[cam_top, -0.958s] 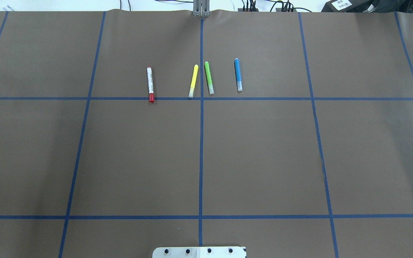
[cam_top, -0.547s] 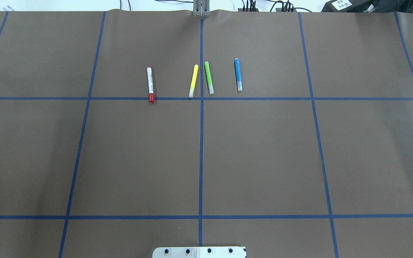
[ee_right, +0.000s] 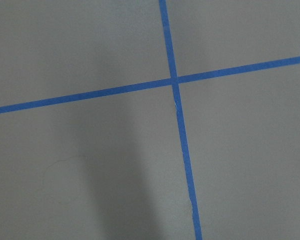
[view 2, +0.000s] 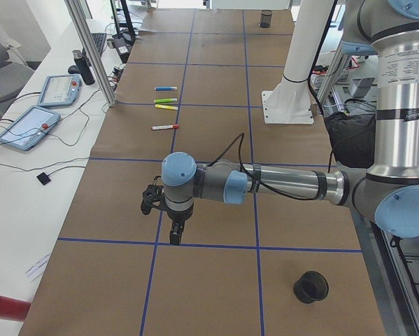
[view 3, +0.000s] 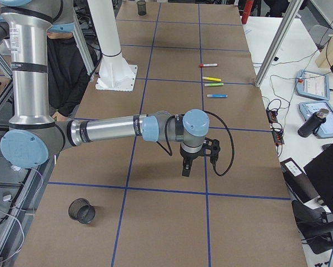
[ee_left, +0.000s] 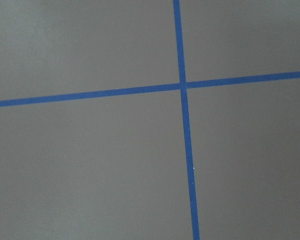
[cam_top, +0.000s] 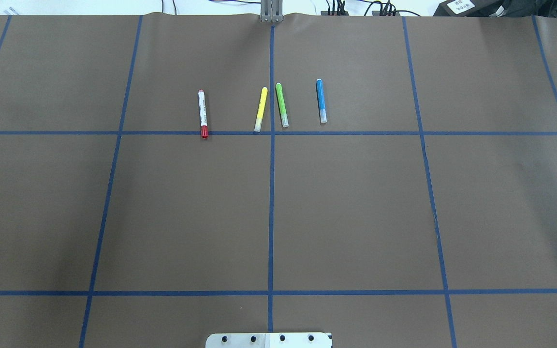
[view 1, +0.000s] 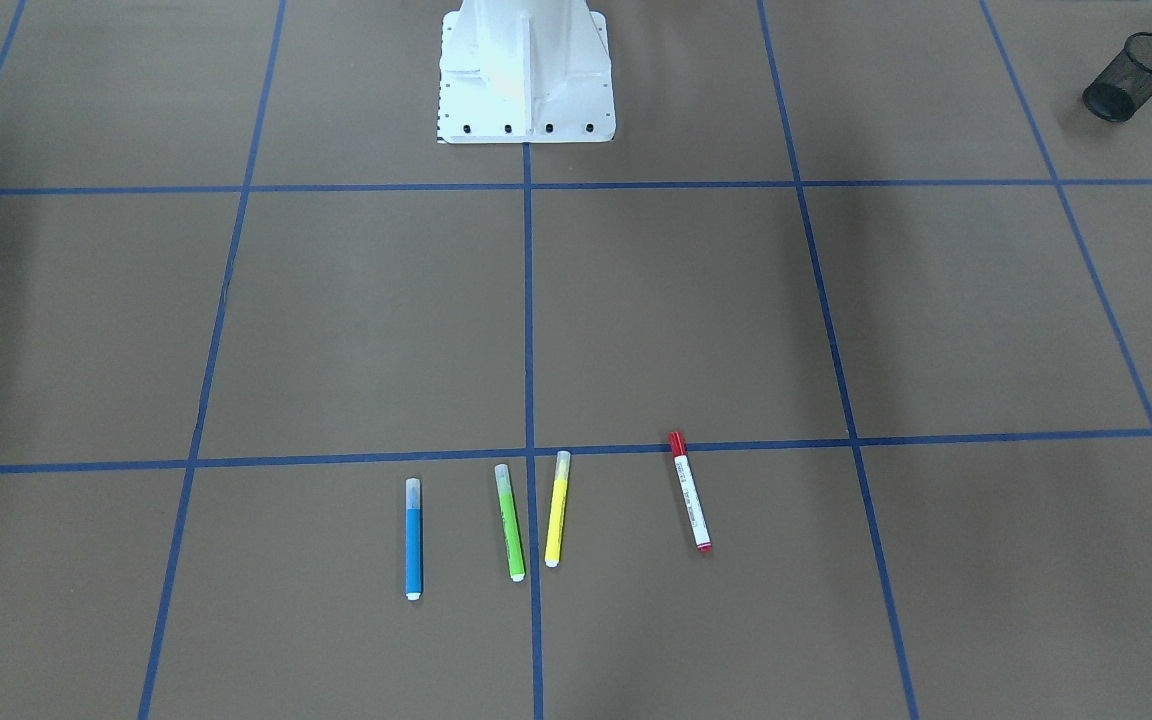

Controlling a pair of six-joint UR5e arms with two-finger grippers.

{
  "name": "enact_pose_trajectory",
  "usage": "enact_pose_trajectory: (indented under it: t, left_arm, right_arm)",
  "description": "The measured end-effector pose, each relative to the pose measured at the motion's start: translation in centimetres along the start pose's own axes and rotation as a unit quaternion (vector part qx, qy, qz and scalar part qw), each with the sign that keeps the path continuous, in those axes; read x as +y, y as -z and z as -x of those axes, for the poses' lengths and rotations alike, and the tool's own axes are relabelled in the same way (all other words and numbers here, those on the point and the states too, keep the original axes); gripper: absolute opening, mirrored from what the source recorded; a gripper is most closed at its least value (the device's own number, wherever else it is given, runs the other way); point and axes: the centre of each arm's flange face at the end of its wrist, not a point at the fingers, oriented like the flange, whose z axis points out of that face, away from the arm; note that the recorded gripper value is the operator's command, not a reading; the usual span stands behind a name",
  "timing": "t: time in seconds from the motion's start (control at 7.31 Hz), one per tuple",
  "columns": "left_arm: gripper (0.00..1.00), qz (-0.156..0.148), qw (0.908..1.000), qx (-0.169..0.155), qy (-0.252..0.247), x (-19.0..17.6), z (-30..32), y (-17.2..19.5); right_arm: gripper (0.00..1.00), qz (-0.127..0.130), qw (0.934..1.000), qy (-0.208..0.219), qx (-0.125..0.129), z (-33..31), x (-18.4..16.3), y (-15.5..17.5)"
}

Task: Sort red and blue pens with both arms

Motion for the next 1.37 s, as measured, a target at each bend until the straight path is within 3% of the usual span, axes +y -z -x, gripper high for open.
enact_pose_trajectory:
  t: [0.41,0.68,0.96,1.37]
  left_arm:
    - [1.00,-0.018,0.9997,0.006,-0.018,-7.9,-7.4,1.9]
    - [1.00,-0.016,0.9988,0.021,-0.040,-13.3,-16.4,2.2]
    - [1.00,0.004,0.9975,0.039,-0.058,-17.0,-25.8,-0.1]
    - [1.00,0.043,0.9972,0.055,-0.026,-23.6,-39.4,-4.0]
  right_arm:
    - [1.00,0.014,0.9981,0.060,0.005,11.3,-5.1,0.8]
    - [1.00,0.024,0.9937,0.109,0.008,20.0,-7.3,0.2]
    - [1.00,0.036,0.9903,0.134,0.004,24.9,-7.4,-1.5]
    - [1.00,0.021,0.9881,0.152,-0.012,27.1,-7.4,-3.6]
